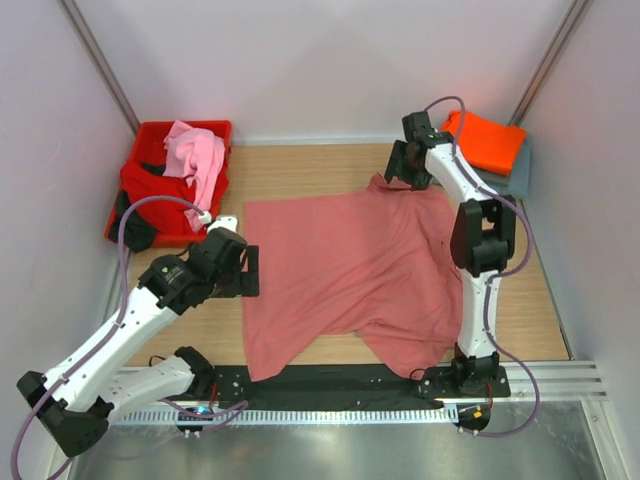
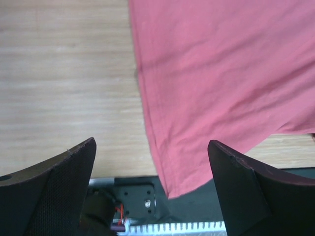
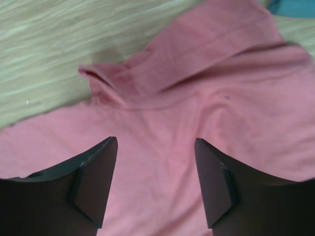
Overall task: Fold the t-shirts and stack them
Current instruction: Flatten the tshirt out
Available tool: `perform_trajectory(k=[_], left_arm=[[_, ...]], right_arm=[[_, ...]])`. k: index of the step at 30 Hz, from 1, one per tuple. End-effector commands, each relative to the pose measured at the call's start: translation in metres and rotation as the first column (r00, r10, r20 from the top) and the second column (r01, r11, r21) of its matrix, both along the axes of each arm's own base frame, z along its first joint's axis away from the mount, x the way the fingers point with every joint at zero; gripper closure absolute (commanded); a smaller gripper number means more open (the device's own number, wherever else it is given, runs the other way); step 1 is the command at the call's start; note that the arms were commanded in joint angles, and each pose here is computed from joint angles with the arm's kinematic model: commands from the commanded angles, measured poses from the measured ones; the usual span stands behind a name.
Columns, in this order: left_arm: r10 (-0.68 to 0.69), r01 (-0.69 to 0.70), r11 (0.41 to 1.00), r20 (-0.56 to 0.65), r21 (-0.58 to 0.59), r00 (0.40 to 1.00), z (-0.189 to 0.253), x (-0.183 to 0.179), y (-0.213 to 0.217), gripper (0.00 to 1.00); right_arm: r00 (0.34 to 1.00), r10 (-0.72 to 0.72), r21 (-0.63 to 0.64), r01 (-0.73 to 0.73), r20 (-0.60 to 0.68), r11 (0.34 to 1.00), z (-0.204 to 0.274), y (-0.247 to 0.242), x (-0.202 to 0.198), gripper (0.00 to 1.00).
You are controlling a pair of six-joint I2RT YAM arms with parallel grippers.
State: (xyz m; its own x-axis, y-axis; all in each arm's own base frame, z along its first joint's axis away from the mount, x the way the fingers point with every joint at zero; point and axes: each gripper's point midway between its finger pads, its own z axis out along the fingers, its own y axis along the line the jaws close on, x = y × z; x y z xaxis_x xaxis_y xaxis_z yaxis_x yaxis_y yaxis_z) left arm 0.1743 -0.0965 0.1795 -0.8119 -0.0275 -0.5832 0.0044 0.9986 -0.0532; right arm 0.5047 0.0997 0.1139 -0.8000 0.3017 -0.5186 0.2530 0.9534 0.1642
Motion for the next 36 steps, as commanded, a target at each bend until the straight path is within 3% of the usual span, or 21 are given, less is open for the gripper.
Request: perform_trajectory(k=[1,6,17,22,30,34,36], left_arm=[[-0.111,0.114,0.993,0.142,-0.017,0.984,0.013,0.033,-0.021,0.07],[-0.084,0.076,0.996,0.161,0.056,0.983,0.003,0.041,-0.008,0.08],[-0.090,0.087,0.996,0.109,0.030,0.990,-0.010,0.046,-0.010,0.10],[-0.084,0.082,0.996,0.120,0.021,0.989,-0.008,0.047,-0.009,0.10],[-0.086,0.085,0.996,0.114,0.012,0.990,-0.009,0.048,-0.010,0.11],[-0.083,0.083,0.997,0.114,0.009,0.990,-0.009,0.048,-0.009,0.11],[-0.079,0.079,0.997,0.114,0.010,0.990,-0.009,0.049,-0.008,0.12]], right_arm=[[0.999,0.025,0.033,-0.023,-0.041,0.999,-0.013,0.012,0.015,0.32],[1.000,0.017,0.047,-0.016,-0.015,0.999,-0.013,0.018,0.041,0.32],[1.000,-0.012,0.111,0.015,-0.025,0.994,-0.048,0.028,0.068,0.32],[1.000,0.016,0.212,-0.019,0.014,0.977,-0.053,0.048,0.082,0.30],[0.981,-0.027,0.335,-0.040,0.194,0.941,-0.038,0.072,0.132,0.27],[0.914,-0.041,0.365,-0.119,0.403,0.923,0.003,0.090,0.168,0.25],[0.867,-0.059,0.315,-0.115,0.494,0.942,0.024,0.088,0.184,0.23]])
